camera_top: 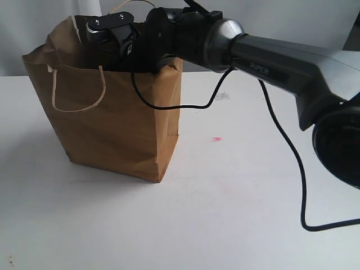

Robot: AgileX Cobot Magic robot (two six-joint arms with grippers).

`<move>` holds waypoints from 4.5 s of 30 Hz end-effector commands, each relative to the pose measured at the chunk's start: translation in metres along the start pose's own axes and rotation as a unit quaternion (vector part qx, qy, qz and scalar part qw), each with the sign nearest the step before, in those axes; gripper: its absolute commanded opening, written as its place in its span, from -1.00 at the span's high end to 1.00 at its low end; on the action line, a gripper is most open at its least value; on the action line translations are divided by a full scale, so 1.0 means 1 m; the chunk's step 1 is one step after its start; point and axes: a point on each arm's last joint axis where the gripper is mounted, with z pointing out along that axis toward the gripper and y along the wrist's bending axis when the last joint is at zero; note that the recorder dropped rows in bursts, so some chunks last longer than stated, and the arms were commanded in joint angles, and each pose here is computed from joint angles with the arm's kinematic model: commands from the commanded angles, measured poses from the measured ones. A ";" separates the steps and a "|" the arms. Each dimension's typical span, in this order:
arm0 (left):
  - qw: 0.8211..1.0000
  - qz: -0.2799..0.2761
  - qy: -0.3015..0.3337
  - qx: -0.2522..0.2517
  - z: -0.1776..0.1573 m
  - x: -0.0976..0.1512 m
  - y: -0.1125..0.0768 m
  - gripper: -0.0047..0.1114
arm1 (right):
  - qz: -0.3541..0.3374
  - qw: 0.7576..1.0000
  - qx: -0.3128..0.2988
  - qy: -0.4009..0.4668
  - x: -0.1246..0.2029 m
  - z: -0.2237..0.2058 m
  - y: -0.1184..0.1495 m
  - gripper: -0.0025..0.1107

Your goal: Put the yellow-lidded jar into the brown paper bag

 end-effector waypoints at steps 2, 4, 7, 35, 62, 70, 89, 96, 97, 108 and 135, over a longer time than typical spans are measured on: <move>1.000 -0.003 -0.004 0.004 0.000 -0.001 -0.001 0.90 | 0.014 1.000 -0.008 0.002 0.002 0.003 0.000 0.96; 1.000 -0.003 -0.004 0.004 0.000 -0.001 -0.001 0.90 | 0.014 1.000 -0.008 0.002 0.002 0.003 0.000 0.95; 1.000 -0.003 -0.004 0.004 0.000 -0.001 -0.001 0.90 | 0.012 1.000 -0.008 0.002 0.002 0.003 0.000 0.78; 1.000 -0.003 -0.004 0.004 0.000 -0.001 -0.001 0.90 | 0.018 0.998 -0.020 -0.061 -0.030 -0.043 0.010 -0.90; 1.000 -0.003 -0.004 0.004 0.000 -0.001 -0.001 0.90 | -0.030 0.998 -0.054 -0.014 -0.049 -0.192 0.043 0.96; 1.000 -0.003 -0.004 0.004 0.000 -0.001 -0.001 0.90 | -0.047 0.998 -0.052 -0.002 -0.019 -0.244 0.052 0.96; 1.000 -0.003 -0.004 0.004 0.000 -0.001 -0.001 0.90 | 0.039 0.990 -0.094 -0.102 0.170 -0.286 0.081 0.96; 1.000 -0.003 -0.004 0.004 0.000 -0.001 -0.001 0.90 | 0.051 0.992 -0.090 -0.067 0.194 -0.274 0.078 0.96; 1.000 -0.003 -0.004 0.004 0.000 -0.001 -0.001 0.90 | 0.051 0.993 -0.090 -0.064 0.195 -0.274 0.078 0.96; 1.000 -0.003 -0.004 0.004 0.000 -0.001 -0.001 0.90 | 0.051 0.993 -0.091 -0.063 0.195 -0.274 0.078 0.96; 1.000 -0.003 -0.004 0.004 0.000 -0.001 -0.001 0.90 | -0.030 0.893 0.189 -0.408 0.328 -0.329 0.019 0.96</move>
